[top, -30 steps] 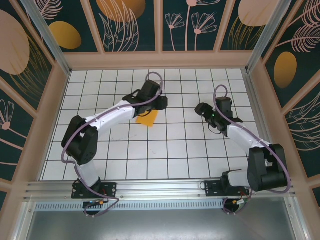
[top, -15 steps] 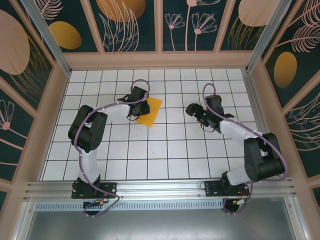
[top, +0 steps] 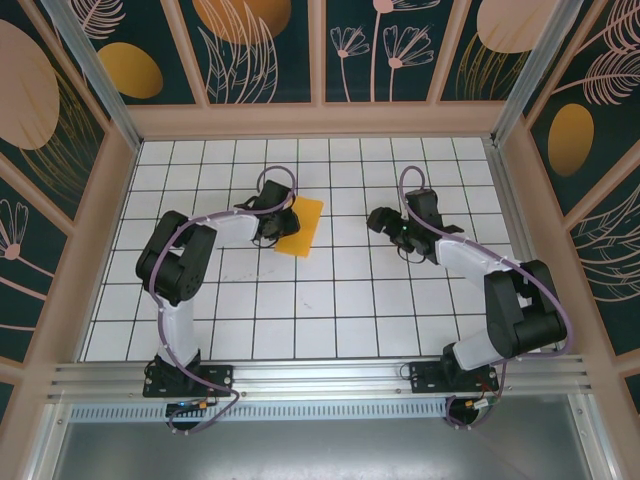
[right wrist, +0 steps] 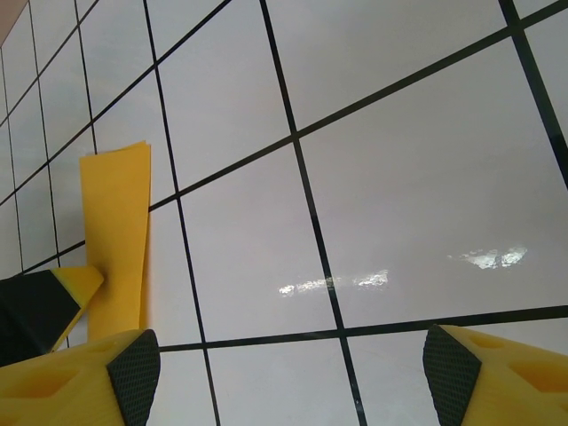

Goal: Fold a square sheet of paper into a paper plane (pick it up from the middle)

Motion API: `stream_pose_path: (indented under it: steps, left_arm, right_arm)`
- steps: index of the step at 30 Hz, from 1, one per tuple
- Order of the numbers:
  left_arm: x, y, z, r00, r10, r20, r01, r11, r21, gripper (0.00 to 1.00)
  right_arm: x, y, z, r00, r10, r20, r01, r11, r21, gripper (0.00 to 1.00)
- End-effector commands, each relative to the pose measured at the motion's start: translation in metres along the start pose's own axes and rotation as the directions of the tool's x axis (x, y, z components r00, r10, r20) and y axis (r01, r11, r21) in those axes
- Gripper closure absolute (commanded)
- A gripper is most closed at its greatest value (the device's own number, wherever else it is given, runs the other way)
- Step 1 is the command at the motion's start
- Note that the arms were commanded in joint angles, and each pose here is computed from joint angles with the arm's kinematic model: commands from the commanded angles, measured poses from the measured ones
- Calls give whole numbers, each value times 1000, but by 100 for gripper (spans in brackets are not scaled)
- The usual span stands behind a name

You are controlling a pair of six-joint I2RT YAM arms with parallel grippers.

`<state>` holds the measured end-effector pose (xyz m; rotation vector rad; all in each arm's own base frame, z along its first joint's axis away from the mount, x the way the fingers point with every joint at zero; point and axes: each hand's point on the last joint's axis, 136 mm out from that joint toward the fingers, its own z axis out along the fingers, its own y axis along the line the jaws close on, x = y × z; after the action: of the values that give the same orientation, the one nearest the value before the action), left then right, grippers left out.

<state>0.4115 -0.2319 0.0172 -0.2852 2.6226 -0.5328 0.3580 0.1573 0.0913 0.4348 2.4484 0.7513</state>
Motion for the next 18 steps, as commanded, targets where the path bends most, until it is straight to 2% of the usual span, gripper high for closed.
stream_pose_path:
  steps: [1,10,18]
  left_arm:
    - [52,1,0,985,-61,-159,61,998,-5,74]
    - [76,-51,-10,970,-144,-196,171,977,130,72]
    - [74,-42,-10,975,-152,-164,169,981,95,75]
  right_arm:
    - [-4,15,-2,1000,-26,2,26,999,-33,20]
    - [12,25,-5,998,-43,-35,41,998,-57,20]
    - [66,53,0,976,-30,-216,-1,990,-141,28]
